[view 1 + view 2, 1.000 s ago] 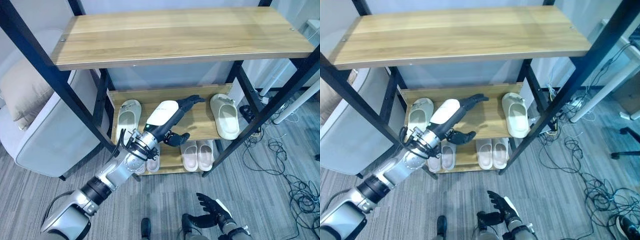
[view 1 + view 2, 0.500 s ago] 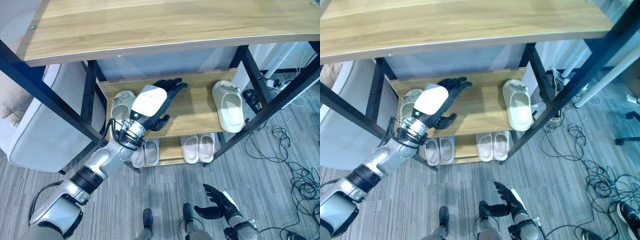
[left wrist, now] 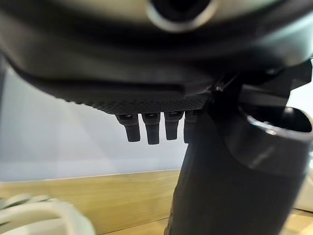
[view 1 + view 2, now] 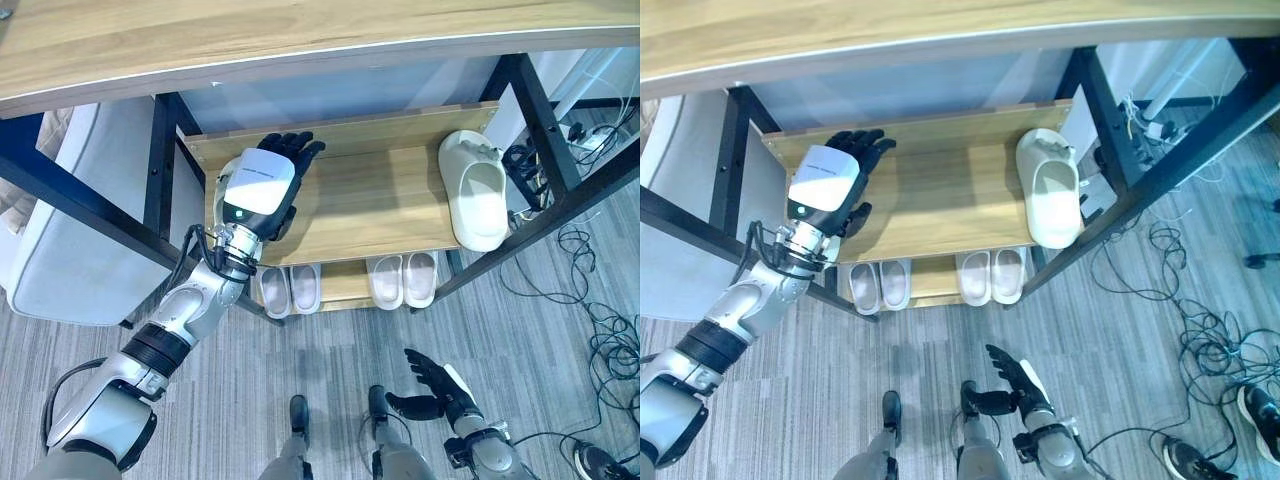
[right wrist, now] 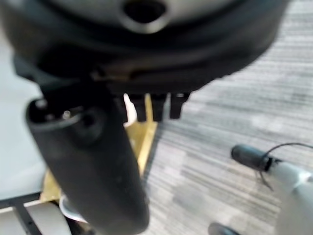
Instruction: Arrange the slippers neatly on the shoe rack.
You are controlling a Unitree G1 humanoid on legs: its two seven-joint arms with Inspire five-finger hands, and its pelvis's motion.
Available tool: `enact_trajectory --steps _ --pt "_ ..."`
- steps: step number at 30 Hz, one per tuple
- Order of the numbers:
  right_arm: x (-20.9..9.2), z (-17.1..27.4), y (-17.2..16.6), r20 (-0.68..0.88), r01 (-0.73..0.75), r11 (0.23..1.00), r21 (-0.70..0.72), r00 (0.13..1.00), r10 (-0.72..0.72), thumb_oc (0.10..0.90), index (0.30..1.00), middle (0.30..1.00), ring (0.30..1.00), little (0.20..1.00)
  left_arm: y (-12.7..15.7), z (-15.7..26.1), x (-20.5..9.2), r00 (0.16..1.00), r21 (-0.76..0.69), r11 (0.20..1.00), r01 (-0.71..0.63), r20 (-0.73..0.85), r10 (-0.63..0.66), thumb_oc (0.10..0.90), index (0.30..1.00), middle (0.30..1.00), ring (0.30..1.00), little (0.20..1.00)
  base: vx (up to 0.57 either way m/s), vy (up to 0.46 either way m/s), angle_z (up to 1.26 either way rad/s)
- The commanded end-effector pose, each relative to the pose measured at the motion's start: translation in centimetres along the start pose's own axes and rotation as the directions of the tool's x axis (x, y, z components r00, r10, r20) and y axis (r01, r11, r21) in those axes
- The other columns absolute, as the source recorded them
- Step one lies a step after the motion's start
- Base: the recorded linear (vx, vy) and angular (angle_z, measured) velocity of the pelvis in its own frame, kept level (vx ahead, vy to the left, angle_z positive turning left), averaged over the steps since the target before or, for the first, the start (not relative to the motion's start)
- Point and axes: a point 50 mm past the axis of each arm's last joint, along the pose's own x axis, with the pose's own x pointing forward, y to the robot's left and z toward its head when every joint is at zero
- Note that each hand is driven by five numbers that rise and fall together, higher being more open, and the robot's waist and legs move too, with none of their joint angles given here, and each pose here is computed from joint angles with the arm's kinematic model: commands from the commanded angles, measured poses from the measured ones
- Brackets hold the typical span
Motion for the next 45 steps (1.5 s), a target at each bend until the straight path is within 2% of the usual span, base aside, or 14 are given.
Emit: enact_trajectory --steps 1,14,21,45 --pt "-0.5 2.8 -2.5 0.155 0.073 0.997 -0.023 0.986 -0.069 0.8 0.9 0.9 0.9 0.9 6.0 -1.1 4.2 0.969 0.058 0.968 -0.246 -0.003 0.246 0.8 0.9 0.9 0.9 0.9 0.0 0.0 0.0" --pt "-0.6 2.0 -2.0 0.107 0.038 0.999 -0.018 0.994 -0.036 0.8 0.9 0.9 0.9 0.9 5.5 0.0 3.4 0.972 -0.079 0.969 -0.234 0.0 0.234 0.8 0.9 0.9 0.9 0.9 0.0 -0.006 0.04" --pt "-0.3 1.9 -1.9 0.095 0.025 0.999 -0.038 0.995 -0.021 0.8 0.9 0.9 0.9 0.9 6.0 -0.6 4.0 0.972 0.008 0.972 -0.236 0.015 0.236 0.8 0.9 0.9 0.9 0.9 0.0 0.0 0.0" --pt "-0.2 0.5 -0.8 0.036 0.004 0.999 -0.033 0.999 -0.002 0.8 0.9 0.9 0.9 0.9 5.0 -0.8 3.4 0.981 0.064 0.979 -0.192 0.024 0.191 0.8 0.9 0.9 0.9 0.9 0.0 0.0 0.0"
